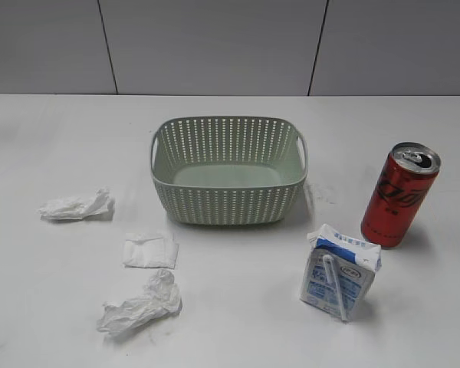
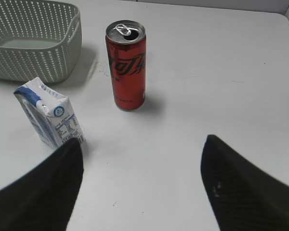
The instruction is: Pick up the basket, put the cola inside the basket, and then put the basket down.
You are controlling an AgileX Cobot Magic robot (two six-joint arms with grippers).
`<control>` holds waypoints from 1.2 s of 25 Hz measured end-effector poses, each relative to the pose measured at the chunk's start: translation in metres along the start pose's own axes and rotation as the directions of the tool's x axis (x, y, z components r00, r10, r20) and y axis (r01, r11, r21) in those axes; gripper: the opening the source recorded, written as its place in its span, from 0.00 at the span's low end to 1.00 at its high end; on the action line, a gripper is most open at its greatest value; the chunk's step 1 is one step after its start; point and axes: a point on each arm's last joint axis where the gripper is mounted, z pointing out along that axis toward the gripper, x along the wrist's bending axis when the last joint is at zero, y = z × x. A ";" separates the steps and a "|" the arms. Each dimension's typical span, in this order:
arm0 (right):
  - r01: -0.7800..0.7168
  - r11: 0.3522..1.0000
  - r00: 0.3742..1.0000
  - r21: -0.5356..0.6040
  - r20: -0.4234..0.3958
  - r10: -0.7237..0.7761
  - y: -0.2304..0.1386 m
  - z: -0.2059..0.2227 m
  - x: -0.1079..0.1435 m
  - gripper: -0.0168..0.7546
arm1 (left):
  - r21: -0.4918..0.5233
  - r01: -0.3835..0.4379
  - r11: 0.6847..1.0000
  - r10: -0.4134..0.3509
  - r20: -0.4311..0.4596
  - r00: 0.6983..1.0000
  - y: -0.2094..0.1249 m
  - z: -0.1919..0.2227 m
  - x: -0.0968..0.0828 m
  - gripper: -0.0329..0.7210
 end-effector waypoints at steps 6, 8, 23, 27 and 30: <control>0.000 1.000 1.000 0.000 0.000 0.000 0.000 0.000 0.000 0.76 | 0.000 0.000 1.000 0.000 0.000 1.000 0.000 0.000 0.000 0.81; 0.000 1.000 1.000 0.000 0.000 0.000 0.000 0.000 0.000 0.76 | 0.000 0.000 1.000 0.000 0.000 1.000 0.000 0.000 0.000 0.81; 0.000 1.000 1.000 0.000 0.000 0.000 0.000 0.000 0.000 0.76 | -0.003 0.000 1.000 0.000 0.000 1.000 0.000 0.000 0.000 0.81; 0.000 1.000 1.000 0.000 0.000 0.000 0.000 0.000 0.000 0.76 | -0.054 0.001 0.999 -0.001 0.002 1.000 0.009 -0.003 0.000 0.81; 0.000 1.000 1.000 0.000 0.000 0.000 0.000 0.000 0.000 0.76 | -0.109 0.007 0.994 -0.005 0.010 1.000 0.025 0.000 -0.001 0.81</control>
